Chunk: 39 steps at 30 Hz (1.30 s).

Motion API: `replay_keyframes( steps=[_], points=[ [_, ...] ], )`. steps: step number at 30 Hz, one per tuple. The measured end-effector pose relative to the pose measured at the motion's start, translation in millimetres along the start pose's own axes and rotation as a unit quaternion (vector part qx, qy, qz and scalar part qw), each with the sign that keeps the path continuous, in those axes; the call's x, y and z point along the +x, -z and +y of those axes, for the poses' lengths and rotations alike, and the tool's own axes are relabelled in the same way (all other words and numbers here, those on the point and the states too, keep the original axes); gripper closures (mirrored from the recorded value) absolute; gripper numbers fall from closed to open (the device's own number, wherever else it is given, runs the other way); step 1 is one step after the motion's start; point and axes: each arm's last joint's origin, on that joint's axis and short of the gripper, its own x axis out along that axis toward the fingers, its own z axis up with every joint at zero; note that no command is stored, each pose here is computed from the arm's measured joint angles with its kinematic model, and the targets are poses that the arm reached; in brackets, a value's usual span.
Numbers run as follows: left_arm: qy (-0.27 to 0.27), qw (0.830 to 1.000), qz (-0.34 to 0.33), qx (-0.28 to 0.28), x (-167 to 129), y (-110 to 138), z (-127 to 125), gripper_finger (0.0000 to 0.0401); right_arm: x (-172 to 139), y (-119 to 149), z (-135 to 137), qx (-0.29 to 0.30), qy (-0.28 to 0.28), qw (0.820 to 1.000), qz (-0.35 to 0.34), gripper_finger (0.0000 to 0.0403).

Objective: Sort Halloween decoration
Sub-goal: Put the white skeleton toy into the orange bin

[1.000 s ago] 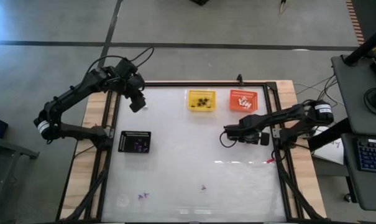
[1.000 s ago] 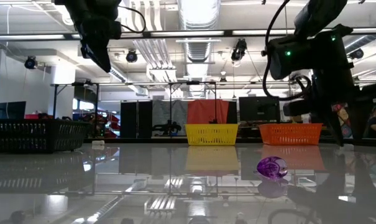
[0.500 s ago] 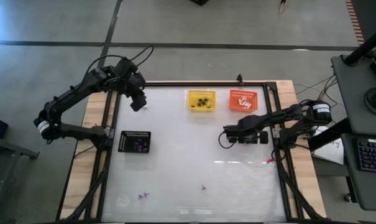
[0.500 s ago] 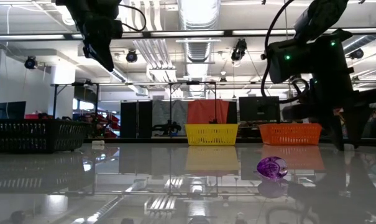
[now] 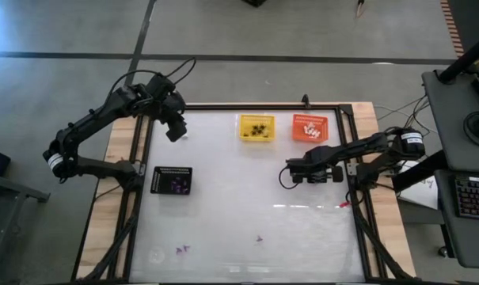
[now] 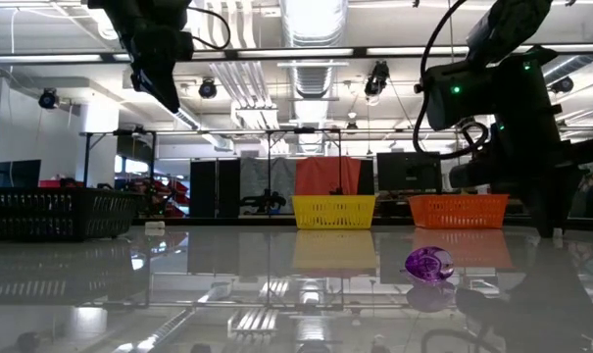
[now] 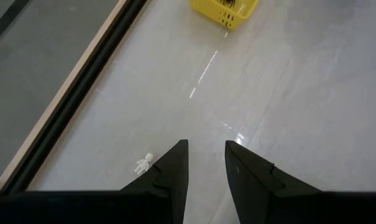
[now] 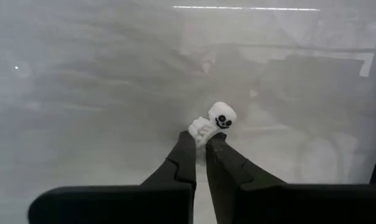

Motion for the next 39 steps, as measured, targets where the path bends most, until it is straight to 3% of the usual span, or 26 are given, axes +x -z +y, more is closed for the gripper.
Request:
replay_keyframes(
  steps=[7, 19, 26, 39],
  points=[
    [0.0, 1.0, 0.0, 0.0, 0.0, 0.0, -0.1, 0.0314, -29.7, 0.7, -5.5, -0.001, -0.071, 0.997, -0.013, 0.0391],
    [0.0, 1.0, 0.0, 0.0, 0.0, -0.1, 0.0, 0.0314, -59.1, -12.1, -23.6, 0.049, -0.155, 0.978, -0.13, 0.0392],
    [-0.001, 1.0, -0.004, 0.001, 0.0, -0.8, 0.1, 0.0314, -65.2, -40.6, -29.7, 0.071, -0.162, 0.97, -0.165, 0.0391],
    [-0.001, 1.0, -0.004, -0.001, 0.0, -0.7, 0.1, 0.0314, -74.3, -110.7, -35.0, 0.044, -0.224, 0.947, -0.227, 0.039]
  ],
)
